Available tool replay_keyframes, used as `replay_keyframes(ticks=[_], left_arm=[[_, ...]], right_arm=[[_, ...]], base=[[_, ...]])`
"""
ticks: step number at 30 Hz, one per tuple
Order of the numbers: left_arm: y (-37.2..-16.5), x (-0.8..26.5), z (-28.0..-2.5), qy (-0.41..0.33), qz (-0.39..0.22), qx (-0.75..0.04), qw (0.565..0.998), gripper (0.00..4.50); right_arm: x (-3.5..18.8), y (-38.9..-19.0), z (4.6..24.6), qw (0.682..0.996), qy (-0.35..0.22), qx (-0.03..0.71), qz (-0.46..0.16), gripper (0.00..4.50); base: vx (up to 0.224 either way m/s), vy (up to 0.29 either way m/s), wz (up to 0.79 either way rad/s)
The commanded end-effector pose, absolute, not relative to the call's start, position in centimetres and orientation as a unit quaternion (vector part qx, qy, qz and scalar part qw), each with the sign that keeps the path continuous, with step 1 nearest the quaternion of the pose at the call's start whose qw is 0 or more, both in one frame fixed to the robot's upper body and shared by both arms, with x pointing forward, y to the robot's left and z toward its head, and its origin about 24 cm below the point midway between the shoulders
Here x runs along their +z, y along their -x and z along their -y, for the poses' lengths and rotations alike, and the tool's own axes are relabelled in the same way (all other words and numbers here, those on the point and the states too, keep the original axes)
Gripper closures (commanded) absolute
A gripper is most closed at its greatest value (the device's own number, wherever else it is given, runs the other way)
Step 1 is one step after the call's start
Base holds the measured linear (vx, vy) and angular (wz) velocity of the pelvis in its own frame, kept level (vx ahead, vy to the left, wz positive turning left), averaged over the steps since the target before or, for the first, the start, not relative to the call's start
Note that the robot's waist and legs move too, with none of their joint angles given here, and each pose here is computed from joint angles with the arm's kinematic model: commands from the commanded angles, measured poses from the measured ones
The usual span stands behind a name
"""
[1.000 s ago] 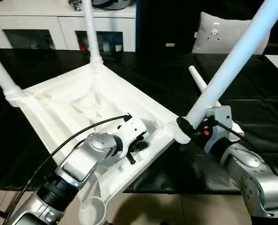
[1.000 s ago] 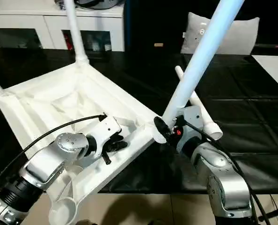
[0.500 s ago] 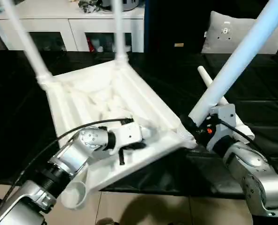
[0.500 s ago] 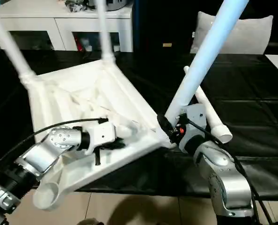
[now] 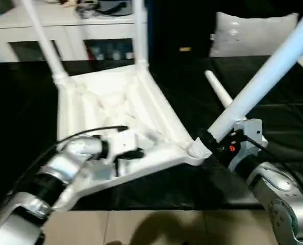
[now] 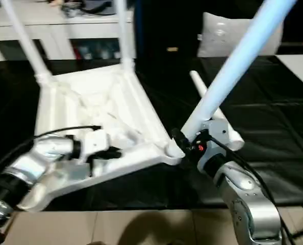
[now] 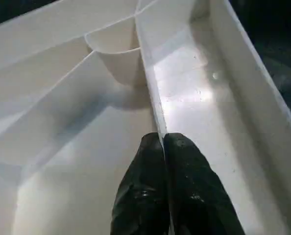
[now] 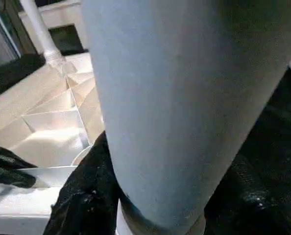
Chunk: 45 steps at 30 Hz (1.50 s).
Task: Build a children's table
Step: Move table base
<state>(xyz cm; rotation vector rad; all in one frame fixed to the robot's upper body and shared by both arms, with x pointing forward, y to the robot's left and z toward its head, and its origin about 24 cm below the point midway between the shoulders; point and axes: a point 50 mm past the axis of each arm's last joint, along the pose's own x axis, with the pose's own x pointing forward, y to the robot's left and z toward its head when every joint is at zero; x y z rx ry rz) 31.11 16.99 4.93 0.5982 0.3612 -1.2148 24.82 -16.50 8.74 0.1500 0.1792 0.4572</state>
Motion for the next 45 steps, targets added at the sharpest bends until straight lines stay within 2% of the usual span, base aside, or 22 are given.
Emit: replay_keyframes(ticks=[1, 4, 6, 9, 11, 16, 19, 21, 25, 30, 31, 33, 38, 45], left_arm=[[-31.6, 6.8, -18.2, -0.246, -0.144, -0.546, 0.788, 4.03], [-31.7, 7.5, -18.3, -0.211, -0.132, -0.543, 0.802, 3.86], [-31.8, 7.8, -18.4, -0.197, -0.127, -0.541, 0.808, 3.57], [-31.7, 8.1, -18.2, -0.184, -0.120, -0.542, 0.811, 3.47], [-31.7, 8.1, -18.1, -0.180, -0.119, -0.541, 0.813, 3.17], [-31.3, 8.0, -16.3, -0.162, -0.112, -0.525, 0.828, 2.73], [-29.8, 8.5, -12.4, -0.093, -0.076, -0.528, 0.841, 2.55], [-29.5, 8.6, -12.0, -0.087, -0.072, -0.533, 0.839, 2.42], [-27.9, 7.5, -10.7, -0.123, -0.093, -0.535, 0.831, 2.30], [-27.8, 6.8, -10.3, -0.148, -0.110, -0.501, 0.846, 2.30], [-27.7, 6.7, -10.3, -0.144, -0.117, -0.495, 0.849, 2.03], [-27.3, 6.7, -10.1, -0.133, -0.128, -0.502, 0.845, 2.03], [-27.0, 6.1, -10.4, -0.155, -0.149, -0.493, 0.843, 1.59], [-26.6, 5.6, -10.8, -0.162, -0.175, -0.499, 0.833, 1.57]], right_arm=[[9.3, -25.1, 16.2, 0.966, -0.079, 0.229, -0.086, 2.62], [9.0, -25.2, 16.1, 0.964, -0.080, 0.232, -0.097, 2.62], [9.2, -25.3, 16.1, 0.966, -0.078, 0.231, -0.087, 2.62], [9.4, -25.3, 16.0, 0.966, -0.076, 0.235, -0.080, 2.62], [9.4, -25.3, 16.0, 0.965, -0.077, 0.237, -0.081, 2.62], [9.0, -25.5, 16.3, 0.971, -0.071, 0.213, -0.086, 2.62], [9.1, -25.7, 16.0, 0.968, -0.089, 0.214, -0.092, 2.62], [9.1, -25.8, 15.9, 0.968, -0.089, 0.217, -0.088, 2.62], [9.5, -26.1, 15.4, 0.965, -0.075, 0.242, -0.073, 2.62], [9.4, -26.3, 15.3, 0.963, -0.078, 0.248, -0.078, 2.62], [9.4, -26.3, 15.1, 0.961, -0.081, 0.252, -0.080, 2.62], [9.6, -26.4, 14.6, 0.953, -0.101, 0.274, -0.082, 2.62], [9.6, -26.4, 14.0, 0.947, -0.109, 0.290, -0.089, 2.62], [9.3, -26.2, 13.6, 0.942, -0.092, 0.309, -0.091, 2.62]], base=[[0.000, 0.000, 0.00], [0.000, 0.000, 0.00], [0.000, 0.000, 0.00], [0.000, 0.000, 0.00], [0.000, 0.000, 0.00], [0.000, 0.000, 0.00], [0.000, 0.000, 0.00], [0.000, 0.000, 0.00], [0.000, 0.000, 0.00], [0.000, 0.000, 0.00], [0.000, 0.000, 0.00], [0.000, 0.000, 0.00], [0.000, 0.000, 0.00], [0.000, 0.000, 0.00]])
